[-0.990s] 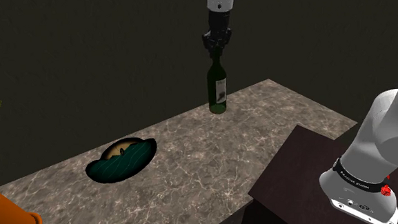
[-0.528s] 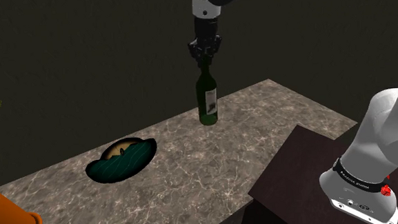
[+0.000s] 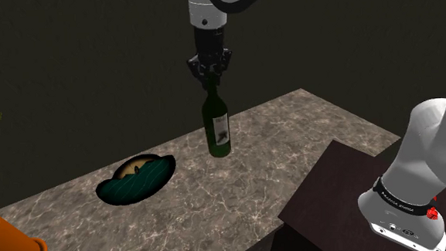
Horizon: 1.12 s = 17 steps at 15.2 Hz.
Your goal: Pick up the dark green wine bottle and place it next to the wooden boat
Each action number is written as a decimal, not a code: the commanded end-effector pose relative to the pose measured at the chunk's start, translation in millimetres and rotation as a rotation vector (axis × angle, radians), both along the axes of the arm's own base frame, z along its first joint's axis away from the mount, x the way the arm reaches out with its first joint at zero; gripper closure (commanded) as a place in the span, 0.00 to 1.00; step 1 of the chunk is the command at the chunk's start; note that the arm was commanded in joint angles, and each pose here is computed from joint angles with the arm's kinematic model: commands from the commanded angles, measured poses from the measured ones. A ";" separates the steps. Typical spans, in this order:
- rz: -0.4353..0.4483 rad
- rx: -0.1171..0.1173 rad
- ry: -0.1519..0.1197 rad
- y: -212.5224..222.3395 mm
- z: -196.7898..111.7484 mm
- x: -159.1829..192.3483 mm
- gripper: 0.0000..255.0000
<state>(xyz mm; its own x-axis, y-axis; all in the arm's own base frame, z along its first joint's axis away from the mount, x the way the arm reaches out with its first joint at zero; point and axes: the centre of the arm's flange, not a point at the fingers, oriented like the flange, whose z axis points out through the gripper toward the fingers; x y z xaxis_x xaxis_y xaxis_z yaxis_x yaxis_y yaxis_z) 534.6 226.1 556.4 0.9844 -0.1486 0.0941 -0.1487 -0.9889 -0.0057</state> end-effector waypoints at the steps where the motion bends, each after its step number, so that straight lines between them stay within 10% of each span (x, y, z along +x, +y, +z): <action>1: -0.002 0.000 -0.001 27.2 1.1 -4.1 1.00; 17: -0.002 0.000 -0.001 235.3 1.5 -40.3 1.00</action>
<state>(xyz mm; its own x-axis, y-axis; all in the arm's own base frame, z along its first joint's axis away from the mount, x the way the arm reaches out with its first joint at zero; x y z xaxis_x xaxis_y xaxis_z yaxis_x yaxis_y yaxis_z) 496.4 444.6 557.5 0.9845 -0.1481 0.0940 -0.1483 -0.9889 -0.0053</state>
